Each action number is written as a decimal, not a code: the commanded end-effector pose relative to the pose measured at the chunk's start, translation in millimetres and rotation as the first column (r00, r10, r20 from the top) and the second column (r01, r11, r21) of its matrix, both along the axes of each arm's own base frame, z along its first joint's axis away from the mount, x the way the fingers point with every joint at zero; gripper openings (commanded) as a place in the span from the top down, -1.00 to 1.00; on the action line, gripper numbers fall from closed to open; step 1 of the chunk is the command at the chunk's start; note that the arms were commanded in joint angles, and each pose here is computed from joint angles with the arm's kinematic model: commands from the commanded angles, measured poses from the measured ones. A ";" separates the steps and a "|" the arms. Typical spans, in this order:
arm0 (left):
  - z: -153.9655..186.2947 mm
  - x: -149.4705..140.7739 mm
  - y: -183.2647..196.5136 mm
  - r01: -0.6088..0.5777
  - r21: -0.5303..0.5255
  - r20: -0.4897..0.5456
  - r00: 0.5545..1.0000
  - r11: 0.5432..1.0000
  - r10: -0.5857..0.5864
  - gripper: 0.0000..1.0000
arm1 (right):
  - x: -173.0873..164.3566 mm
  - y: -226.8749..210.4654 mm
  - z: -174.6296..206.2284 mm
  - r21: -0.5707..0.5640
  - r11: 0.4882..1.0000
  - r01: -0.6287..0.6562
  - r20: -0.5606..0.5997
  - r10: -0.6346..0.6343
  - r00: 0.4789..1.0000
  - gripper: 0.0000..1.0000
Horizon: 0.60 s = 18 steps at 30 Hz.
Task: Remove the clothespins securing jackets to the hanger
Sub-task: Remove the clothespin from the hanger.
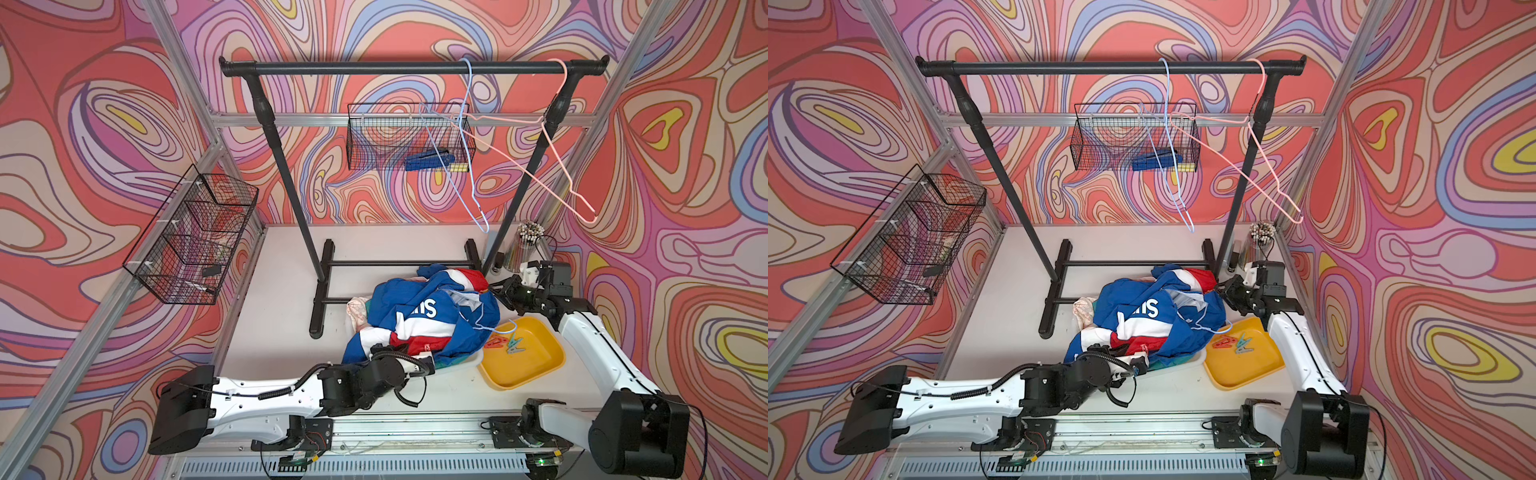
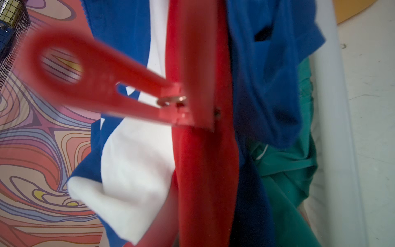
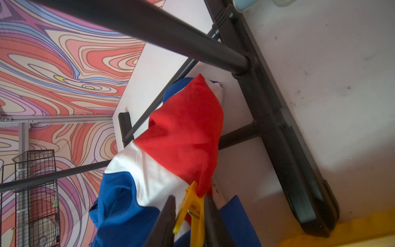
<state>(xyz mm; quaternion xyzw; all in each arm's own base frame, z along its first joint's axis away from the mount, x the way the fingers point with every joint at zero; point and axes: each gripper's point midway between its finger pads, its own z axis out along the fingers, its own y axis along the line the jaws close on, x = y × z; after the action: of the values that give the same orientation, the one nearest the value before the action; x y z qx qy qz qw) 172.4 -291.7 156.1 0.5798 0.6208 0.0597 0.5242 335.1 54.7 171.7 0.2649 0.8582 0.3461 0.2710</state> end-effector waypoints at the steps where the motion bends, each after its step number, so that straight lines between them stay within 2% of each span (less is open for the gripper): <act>1: -23.3 -10.1 2.4 0.038 0.067 -0.049 0.998 0.997 -0.035 1.00 | -6.5 0.9 -2.1 -0.003 1.000 0.000 -0.012 0.000 1.000 0.67; 4: -24.0 -9.9 2.0 0.036 0.067 -0.052 0.998 0.997 -0.032 1.00 | -7.0 0.8 -0.3 -0.004 1.000 0.001 -0.008 -0.001 1.000 0.77; 8: -25.4 -9.6 2.8 0.029 0.070 -0.057 0.998 0.997 -0.025 1.00 | -8.4 0.4 2.7 -0.009 1.000 0.003 -0.001 -0.003 1.000 1.00; 18: -25.4 -10.0 7.7 0.015 0.063 -0.062 0.998 0.998 -0.011 1.00 | -15.1 -26.0 49.4 -0.148 0.982 0.121 0.095 -0.107 0.990 1.00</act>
<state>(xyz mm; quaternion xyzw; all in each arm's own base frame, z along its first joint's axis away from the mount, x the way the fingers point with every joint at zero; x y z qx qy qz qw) 172.1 -291.9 154.1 0.5728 0.6290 0.0546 0.5227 322.1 42.0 201.9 0.2701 0.8568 0.3084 0.3128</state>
